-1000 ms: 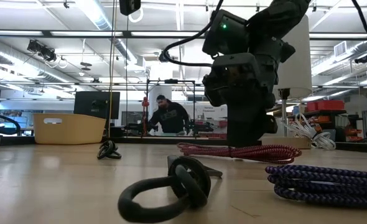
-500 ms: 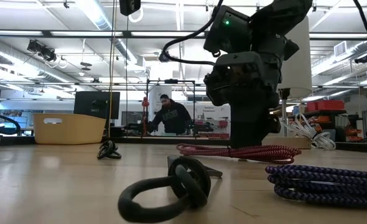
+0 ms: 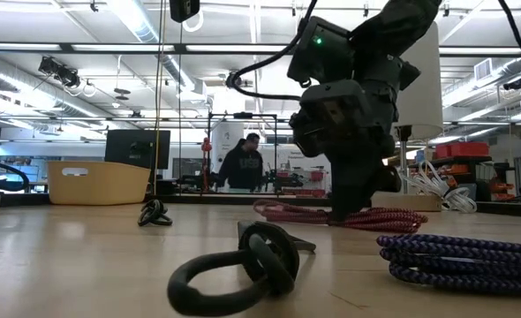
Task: Pick & Place USB Port
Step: Put the pink charger cable into the gray bin
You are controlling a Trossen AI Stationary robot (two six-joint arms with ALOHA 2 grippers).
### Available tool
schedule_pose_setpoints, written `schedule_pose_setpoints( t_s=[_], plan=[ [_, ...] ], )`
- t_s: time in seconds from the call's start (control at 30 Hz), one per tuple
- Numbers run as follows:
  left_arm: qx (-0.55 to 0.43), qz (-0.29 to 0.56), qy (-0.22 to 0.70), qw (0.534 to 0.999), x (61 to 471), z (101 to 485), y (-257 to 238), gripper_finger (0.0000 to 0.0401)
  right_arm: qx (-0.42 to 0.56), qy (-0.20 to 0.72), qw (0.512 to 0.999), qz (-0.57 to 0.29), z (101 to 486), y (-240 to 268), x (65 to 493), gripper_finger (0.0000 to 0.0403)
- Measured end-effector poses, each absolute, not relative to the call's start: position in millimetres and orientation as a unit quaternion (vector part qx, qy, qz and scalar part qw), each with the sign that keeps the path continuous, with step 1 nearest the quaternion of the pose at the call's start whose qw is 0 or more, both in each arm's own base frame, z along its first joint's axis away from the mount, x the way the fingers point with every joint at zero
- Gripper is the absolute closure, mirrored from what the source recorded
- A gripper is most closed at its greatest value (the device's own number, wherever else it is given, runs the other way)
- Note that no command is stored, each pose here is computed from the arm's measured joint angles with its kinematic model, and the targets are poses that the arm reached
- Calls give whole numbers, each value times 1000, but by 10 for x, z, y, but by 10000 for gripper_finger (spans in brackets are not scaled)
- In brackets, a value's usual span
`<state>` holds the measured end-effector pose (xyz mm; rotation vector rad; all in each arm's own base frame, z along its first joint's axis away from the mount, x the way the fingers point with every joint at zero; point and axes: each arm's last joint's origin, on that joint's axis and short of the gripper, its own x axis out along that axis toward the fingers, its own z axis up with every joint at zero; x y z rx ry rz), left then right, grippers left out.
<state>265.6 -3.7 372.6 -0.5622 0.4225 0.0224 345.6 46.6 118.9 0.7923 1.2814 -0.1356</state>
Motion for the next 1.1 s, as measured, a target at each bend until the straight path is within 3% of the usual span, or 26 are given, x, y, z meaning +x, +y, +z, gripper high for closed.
schedule_pose_setpoints(
  t_s=[0.23, 0.37, 0.63, 0.83, 1.1],
  plan=[
    [-275, 11, 208, 938, 2655, 3724, -37, 195, 391, 591, 705, -35, 1339, 482, 3380, 397],
    [-275, 13, 215, 937, 2648, 3711, -37, 195, 404, 585, 703, -15, 1652, 508, 3274, 400],
    [-273, 22, 227, 935, 2636, 3688, -34, 195, 455, 617, 642, 0, 2299, 730, 2757, 401],
    [-263, 20, 227, 937, 2636, 3687, -33, 195, 500, 653, 569, 0, 2714, 949, 2239, 402],
    [-251, 17, 228, 941, 2635, 3685, -33, 195, 523, 743, 414, -56, 2940, 1303, 1631, 403]
  ],
)
